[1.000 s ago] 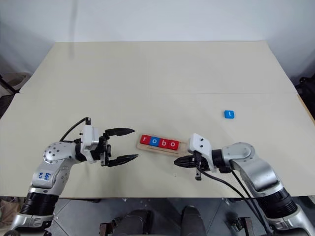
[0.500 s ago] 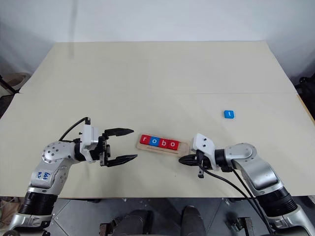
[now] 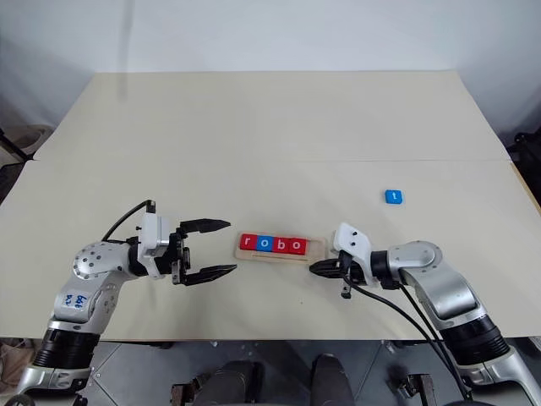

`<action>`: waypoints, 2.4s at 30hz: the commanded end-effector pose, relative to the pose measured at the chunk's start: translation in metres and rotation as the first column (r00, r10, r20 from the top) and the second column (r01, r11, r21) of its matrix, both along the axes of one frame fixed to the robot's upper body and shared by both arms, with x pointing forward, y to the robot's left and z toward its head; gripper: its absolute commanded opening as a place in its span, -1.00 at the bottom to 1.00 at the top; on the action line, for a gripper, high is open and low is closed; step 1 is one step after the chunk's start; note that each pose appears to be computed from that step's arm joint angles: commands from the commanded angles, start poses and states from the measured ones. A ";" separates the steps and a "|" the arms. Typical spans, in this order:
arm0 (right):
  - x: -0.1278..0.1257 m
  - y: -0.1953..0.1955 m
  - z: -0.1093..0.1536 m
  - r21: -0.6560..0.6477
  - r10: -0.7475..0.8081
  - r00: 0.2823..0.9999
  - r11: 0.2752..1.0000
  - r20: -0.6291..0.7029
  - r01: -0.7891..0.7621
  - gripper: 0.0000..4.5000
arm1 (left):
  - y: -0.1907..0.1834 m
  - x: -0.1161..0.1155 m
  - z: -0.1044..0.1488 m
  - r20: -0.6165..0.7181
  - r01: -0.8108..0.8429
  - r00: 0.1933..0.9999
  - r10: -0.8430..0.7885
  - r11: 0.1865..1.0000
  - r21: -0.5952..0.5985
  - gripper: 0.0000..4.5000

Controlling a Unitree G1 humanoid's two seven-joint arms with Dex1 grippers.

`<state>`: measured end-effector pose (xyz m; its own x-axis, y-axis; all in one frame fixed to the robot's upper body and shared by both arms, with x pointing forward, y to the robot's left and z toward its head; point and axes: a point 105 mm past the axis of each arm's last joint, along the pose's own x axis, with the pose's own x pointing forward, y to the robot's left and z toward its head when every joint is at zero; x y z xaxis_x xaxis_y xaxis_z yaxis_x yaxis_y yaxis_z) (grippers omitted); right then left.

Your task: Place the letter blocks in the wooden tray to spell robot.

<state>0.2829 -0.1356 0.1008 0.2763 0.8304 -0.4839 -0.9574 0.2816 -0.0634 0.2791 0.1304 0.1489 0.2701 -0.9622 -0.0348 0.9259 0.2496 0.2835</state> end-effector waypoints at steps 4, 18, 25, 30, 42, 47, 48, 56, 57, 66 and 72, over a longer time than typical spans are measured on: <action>-0.008 -0.019 0.014 0.023 -0.045 0.999 0.999 0.018 0.044 -0.99 | -0.002 -0.002 0.006 0.027 0.016 0.999 -0.016 1.000 -0.012 1.00; -0.035 -0.152 0.022 0.206 -0.671 0.727 0.740 0.147 0.641 0.30 | -0.006 0.006 0.002 0.007 0.062 0.998 -0.062 0.998 -0.011 1.00; -0.027 -0.155 0.025 0.308 -0.769 0.605 0.638 0.207 0.706 0.98 | -0.011 0.012 0.004 0.017 0.081 0.997 -0.081 0.997 -0.019 1.00; 0.002 -0.148 0.041 0.343 -0.796 0.572 0.602 0.196 0.721 0.98 | -0.012 0.012 0.005 0.024 0.079 0.997 -0.079 0.997 -0.019 1.00; 0.082 -0.142 0.062 0.191 -0.912 0.410 0.407 0.025 0.893 0.98 | -0.007 0.006 0.004 0.025 0.040 0.999 -0.040 0.999 -0.023 1.00; 0.112 -0.141 0.054 0.105 -0.931 0.364 0.363 0.010 0.926 0.98 | -0.008 0.005 0.004 0.031 0.028 0.999 -0.027 0.999 -0.029 1.00; 0.116 -0.142 0.052 0.095 -0.935 0.354 0.353 0.015 0.931 0.98 | -0.008 0.005 0.004 0.032 0.025 0.999 -0.024 0.999 -0.031 1.00; 0.127 -0.138 0.040 0.033 -0.942 0.336 0.337 0.026 0.941 0.73 | -0.006 0.000 0.003 0.031 -0.004 1.000 0.005 0.999 -0.039 1.00; 0.128 -0.138 0.039 0.030 -0.942 0.335 0.335 0.032 0.942 0.59 | -0.006 0.000 0.003 0.030 -0.006 1.000 0.007 0.999 -0.039 1.00; 0.121 -0.126 0.043 0.035 -0.930 0.367 0.368 0.016 0.929 -0.36 | -0.007 -0.001 0.004 0.025 -0.006 1.000 0.007 0.999 -0.040 1.00; 0.084 -0.113 0.049 0.032 -0.920 0.390 0.390 -0.027 0.920 -0.36 | -0.008 0.000 0.003 0.017 0.014 1.000 -0.014 0.999 -0.036 1.00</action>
<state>0.3763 -0.2527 0.1406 0.8747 0.0764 -0.4786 -0.1115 0.9927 -0.0452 0.2800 0.1213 0.1457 0.2663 -0.9638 -0.0099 0.9283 0.2537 0.2719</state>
